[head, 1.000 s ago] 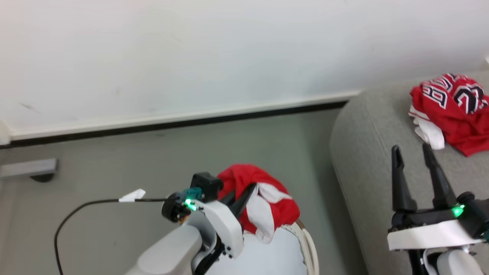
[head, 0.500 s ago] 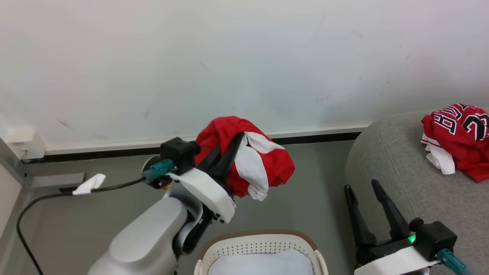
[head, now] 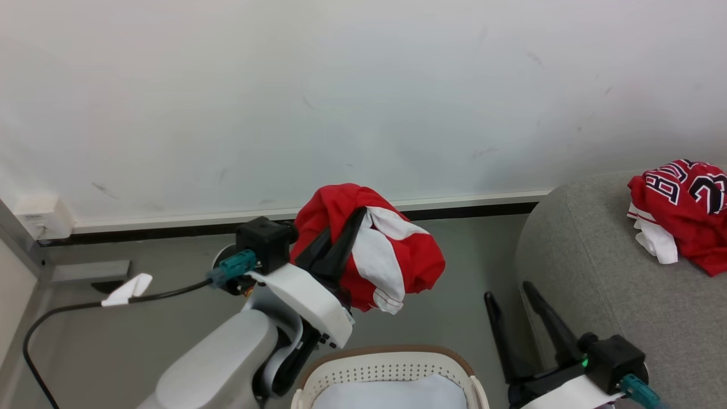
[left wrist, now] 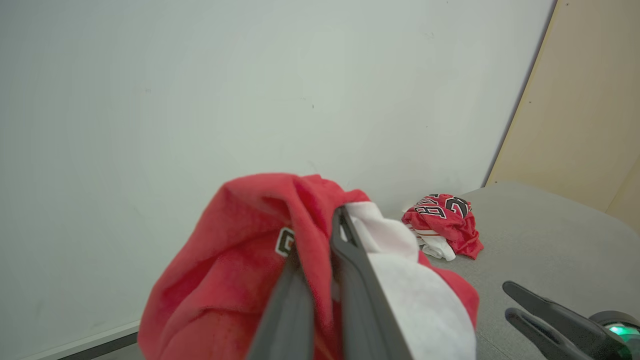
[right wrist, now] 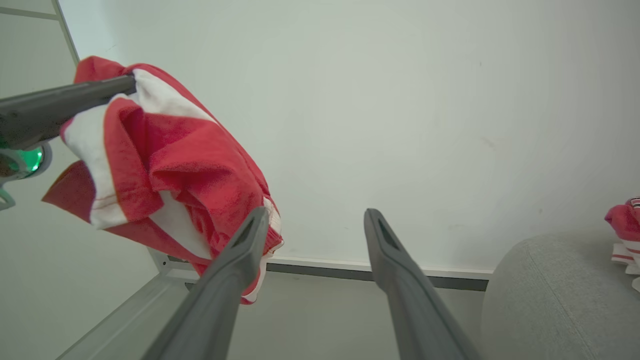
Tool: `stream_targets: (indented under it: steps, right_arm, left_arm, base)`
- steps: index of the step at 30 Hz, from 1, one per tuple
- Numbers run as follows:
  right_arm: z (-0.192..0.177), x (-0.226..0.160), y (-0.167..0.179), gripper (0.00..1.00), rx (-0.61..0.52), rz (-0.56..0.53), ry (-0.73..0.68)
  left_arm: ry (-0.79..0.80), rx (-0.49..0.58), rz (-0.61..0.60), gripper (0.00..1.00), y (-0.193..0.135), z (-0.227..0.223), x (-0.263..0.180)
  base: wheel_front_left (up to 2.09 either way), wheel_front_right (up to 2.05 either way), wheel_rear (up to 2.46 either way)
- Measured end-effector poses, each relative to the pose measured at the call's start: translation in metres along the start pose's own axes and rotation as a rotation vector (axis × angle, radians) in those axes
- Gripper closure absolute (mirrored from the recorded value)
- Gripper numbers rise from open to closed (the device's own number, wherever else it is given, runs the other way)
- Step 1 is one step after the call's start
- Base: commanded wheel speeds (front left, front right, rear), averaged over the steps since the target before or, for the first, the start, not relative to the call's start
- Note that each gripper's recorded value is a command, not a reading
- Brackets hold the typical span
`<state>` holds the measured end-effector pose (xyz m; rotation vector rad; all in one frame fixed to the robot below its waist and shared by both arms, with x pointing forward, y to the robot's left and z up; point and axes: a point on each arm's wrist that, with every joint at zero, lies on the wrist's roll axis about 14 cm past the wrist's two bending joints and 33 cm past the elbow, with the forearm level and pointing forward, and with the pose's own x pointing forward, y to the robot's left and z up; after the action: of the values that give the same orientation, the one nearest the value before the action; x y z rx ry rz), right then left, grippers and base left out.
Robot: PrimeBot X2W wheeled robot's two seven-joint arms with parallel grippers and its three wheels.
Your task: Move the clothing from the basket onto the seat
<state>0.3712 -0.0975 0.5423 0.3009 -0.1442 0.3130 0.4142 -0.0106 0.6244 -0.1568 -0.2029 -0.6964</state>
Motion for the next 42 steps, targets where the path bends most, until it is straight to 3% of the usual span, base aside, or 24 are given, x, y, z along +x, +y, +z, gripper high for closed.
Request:
stream_targets:
  steps: [8, 17, 28, 29, 30, 31, 42]
  right_arm:
    - [-0.024, 0.007, 0.039, 0.0, -0.084, 0.177, 0.095]
    - [-0.045, 0.031, 0.049, 0.0, -0.19, 0.264, 0.186]
    - [-0.065, 0.046, 0.092, 0.0, -0.2, 0.399, 0.255]
    - [-0.065, 0.047, 0.094, 0.52, -0.196, 0.402, 0.255]
    - [-0.064, 0.048, 0.096, 0.92, -0.19, 0.407, 0.252]
    - [-0.063, 0.049, 0.099, 1.0, -0.181, 0.411, 0.249]
    - [-0.058, 0.051, 0.106, 1.0, -0.143, 0.413, 0.23]
  left_arm:
    - [0.029, -0.008, -0.001, 1.0, -0.002, -0.008, -0.004]
    - [0.078, -0.029, -0.027, 1.0, -0.016, -0.024, -0.015]
    - [0.114, -0.04, -0.036, 1.0, -0.028, -0.033, -0.031]
    - [0.115, -0.038, -0.03, 1.0, -0.027, -0.033, -0.032]
    - [0.115, -0.036, -0.023, 1.0, -0.025, -0.032, -0.033]
    - [0.115, -0.034, -0.016, 1.0, -0.023, -0.032, -0.035]
    - [0.112, -0.025, 0.017, 1.0, -0.014, -0.03, -0.041]
  base:
    - [0.0, 0.0, 0.0]
    - [0.0, 0.0, 0.0]
    - [0.0, 0.0, 0.0]
    - [0.0, 0.0, 0.0]
    - [0.0, 0.0, 0.0]
    - [0.0, 0.0, 0.0]
    - [0.0, 0.0, 0.0]
